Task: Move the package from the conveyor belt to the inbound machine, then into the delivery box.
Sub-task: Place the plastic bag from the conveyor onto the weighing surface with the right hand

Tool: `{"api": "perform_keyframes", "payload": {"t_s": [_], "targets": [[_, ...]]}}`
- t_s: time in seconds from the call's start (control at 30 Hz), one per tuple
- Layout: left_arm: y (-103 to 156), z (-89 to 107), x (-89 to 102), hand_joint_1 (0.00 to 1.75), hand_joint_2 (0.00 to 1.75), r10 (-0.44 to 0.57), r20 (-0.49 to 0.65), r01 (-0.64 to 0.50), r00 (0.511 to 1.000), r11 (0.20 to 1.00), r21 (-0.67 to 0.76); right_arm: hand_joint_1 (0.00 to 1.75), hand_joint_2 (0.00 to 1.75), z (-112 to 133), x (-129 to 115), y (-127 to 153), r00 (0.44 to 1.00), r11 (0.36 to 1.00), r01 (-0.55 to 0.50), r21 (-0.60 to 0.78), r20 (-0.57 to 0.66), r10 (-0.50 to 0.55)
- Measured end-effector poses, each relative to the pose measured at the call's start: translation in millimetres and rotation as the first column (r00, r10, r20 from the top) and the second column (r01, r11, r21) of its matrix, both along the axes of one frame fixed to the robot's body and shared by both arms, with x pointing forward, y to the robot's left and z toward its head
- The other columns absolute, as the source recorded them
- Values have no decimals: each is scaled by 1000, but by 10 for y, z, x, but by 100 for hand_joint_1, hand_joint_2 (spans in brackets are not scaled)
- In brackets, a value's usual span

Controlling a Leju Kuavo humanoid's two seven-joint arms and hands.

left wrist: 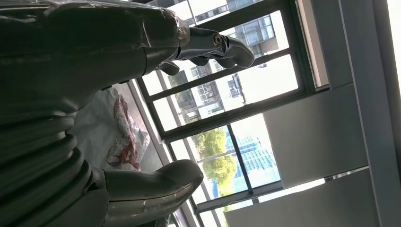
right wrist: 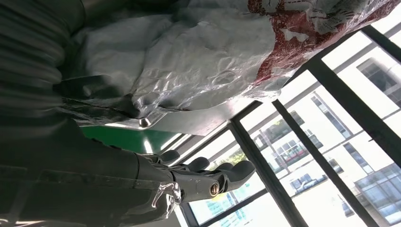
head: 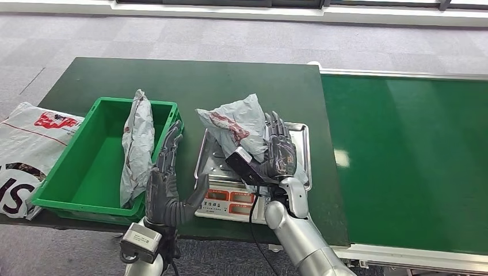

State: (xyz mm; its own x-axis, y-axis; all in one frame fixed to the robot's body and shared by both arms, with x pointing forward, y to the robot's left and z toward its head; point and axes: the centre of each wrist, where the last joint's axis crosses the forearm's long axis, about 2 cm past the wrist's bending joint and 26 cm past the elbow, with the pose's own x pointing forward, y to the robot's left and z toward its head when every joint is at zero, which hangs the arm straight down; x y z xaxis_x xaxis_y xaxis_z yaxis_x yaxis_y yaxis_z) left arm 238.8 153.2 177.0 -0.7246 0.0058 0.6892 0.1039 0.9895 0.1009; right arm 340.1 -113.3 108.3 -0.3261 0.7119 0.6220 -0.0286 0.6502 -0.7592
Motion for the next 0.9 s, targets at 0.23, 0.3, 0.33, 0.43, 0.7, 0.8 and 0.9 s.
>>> {"api": "perform_keyframes", "payload": {"t_s": [0.23,0.3,0.33,0.43,0.7,0.8,0.9], "targets": [[1,-1,-1,0,175,6,0,-6,1000,1000,0,0,175,-3,2,-4,998,996,-53,66,-27,55],[3,-3,-1,0,175,12,1,-12,1000,1000,0,0,175,6,-1,-8,992,982,-111,150,-41,118],[3,-5,-1,0,175,14,2,-14,1000,1000,1,0,175,19,-4,-11,988,971,-140,195,-40,150],[3,-12,-2,0,175,16,5,-16,1000,1000,4,0,175,87,-10,-23,975,930,-207,304,-12,221],[3,-27,-13,0,175,17,5,-17,1000,1000,17,0,175,273,-42,-132,966,875,-260,409,97,241],[2,-28,-13,0,175,16,4,-16,1000,1000,17,0,175,325,-53,-177,964,860,-265,437,138,227],[1,-29,-13,0,175,12,3,-12,1000,1000,19,0,175,364,-68,-219,961,851,-271,449,169,217]]}}
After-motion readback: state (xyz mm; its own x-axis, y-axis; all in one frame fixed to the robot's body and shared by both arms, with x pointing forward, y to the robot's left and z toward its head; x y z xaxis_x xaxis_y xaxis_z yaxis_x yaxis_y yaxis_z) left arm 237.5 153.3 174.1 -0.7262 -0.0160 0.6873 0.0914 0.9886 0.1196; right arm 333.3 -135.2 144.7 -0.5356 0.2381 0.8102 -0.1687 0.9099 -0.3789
